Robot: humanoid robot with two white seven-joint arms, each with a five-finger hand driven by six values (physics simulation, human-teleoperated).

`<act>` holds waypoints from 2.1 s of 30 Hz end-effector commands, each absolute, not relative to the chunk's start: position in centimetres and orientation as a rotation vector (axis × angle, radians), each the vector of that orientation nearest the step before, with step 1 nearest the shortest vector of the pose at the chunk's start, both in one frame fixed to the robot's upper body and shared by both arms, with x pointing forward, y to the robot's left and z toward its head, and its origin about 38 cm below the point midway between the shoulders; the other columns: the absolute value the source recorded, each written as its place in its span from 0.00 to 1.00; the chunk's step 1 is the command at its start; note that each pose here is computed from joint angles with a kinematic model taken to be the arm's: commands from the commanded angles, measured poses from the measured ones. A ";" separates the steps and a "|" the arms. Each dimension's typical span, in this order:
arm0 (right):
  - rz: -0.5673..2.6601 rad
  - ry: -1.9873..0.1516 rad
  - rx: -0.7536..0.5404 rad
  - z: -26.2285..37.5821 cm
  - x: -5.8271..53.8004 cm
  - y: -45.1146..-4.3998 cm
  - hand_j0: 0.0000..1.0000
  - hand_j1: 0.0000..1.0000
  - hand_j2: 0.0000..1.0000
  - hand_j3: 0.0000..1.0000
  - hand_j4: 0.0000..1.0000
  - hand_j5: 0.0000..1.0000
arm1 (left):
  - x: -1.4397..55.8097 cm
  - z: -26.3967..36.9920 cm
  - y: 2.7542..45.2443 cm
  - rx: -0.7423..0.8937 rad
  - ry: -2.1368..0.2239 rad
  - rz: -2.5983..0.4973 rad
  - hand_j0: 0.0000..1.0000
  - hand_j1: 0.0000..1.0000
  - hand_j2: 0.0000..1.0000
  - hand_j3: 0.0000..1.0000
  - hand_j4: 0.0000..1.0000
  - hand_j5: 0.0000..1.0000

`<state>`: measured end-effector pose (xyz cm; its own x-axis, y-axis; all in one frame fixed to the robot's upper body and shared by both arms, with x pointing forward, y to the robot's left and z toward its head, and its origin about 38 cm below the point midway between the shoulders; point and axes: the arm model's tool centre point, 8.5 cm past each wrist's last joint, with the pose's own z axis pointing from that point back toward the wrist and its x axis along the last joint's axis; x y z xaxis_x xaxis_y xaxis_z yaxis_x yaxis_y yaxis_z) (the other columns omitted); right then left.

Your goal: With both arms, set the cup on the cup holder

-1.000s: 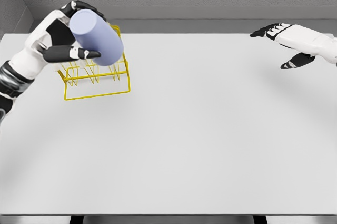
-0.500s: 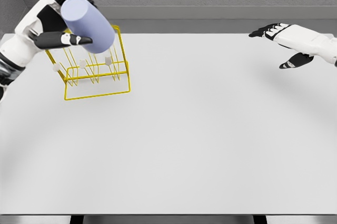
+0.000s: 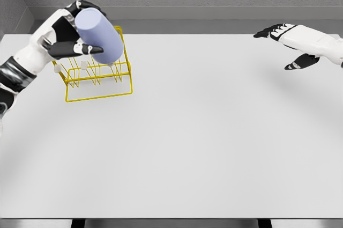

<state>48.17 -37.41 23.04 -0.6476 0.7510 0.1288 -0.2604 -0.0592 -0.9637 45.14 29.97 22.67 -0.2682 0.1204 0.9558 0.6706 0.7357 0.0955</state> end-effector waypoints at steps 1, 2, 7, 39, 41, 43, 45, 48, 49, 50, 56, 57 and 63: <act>1.785 -1.501 -0.545 23.2 48.2 -37.6 1.00 1.00 1.00 1.00 1.00 1.00 | 45.2 22.5 30.1 -0.622 -1.784 -0.590 0.41 0.41 0.41 0.41 0.41 0.41; 1.785 -1.501 -0.545 23.2 48.2 -37.6 1.00 1.00 1.00 1.00 1.00 1.00 | 45.2 22.3 30.1 -0.622 -1.782 -0.586 0.41 0.41 0.41 0.41 0.41 0.41; 1.786 -1.505 -0.540 23.1 48.2 -37.3 1.00 1.00 1.00 1.00 1.00 1.00 | 45.4 21.7 30.5 -0.611 -1.756 -0.573 0.42 0.42 0.42 0.42 0.42 0.42; 1.785 -1.502 -0.543 23.2 48.2 -37.5 1.00 1.00 1.00 1.00 1.00 1.00 | 45.3 21.2 30.5 -0.603 -1.739 -0.590 0.92 0.92 0.92 0.92 0.92 0.92; 1.785 -1.501 -0.542 23.1 48.2 -37.5 1.00 1.00 1.00 1.00 1.00 1.00 | 45.2 21.1 30.4 -0.603 -1.737 -0.591 0.92 0.92 0.92 0.92 0.92 0.92; 1.785 -1.503 -0.540 23.1 48.2 -37.4 1.00 1.00 1.00 1.00 1.00 1.00 | 45.2 21.1 30.4 -0.605 -1.738 -0.590 0.92 0.92 0.92 0.92 0.92 0.92; 1.785 -1.503 -0.540 23.1 48.2 -37.4 1.00 1.00 1.00 1.00 1.00 1.00 | 45.2 21.1 30.4 -0.605 -1.738 -0.590 0.92 0.92 0.92 0.92 0.92 0.92; 1.784 -1.503 -0.540 23.1 48.2 -37.4 1.00 1.00 1.00 1.00 1.00 1.00 | 45.3 21.3 30.3 -0.609 -1.742 -0.594 0.92 0.92 0.92 0.92 0.92 0.92; 1.784 -1.503 -0.540 23.1 48.2 -37.4 1.00 1.00 1.00 1.00 1.00 1.00 | 45.3 21.5 30.2 -0.611 -1.745 -0.595 0.92 0.92 0.92 0.92 0.92 0.92; 1.785 -1.503 -0.540 23.1 48.2 -37.4 1.00 1.00 1.00 1.00 1.00 1.00 | 45.1 21.8 30.0 -0.619 -1.754 -0.604 0.92 0.92 0.92 0.92 0.92 0.92; 1.785 -1.500 -0.543 23.1 48.1 -37.6 1.00 1.00 1.00 1.00 1.00 1.00 | 43.8 23.7 28.6 -0.675 -1.783 -0.687 0.96 0.96 0.96 0.96 0.96 0.96; 1.785 -1.500 -0.543 23.1 48.1 -37.6 1.00 1.00 1.00 1.00 1.00 1.00 | 43.0 24.6 28.4 -0.702 -1.780 -0.769 0.98 0.98 0.98 0.98 0.98 0.98; 1.785 -1.504 -0.539 23.0 48.2 -37.3 1.00 1.00 1.00 1.00 1.00 1.00 | 38.9 24.5 29.6 -0.672 -1.703 -0.919 1.00 1.00 1.00 1.00 1.00 1.00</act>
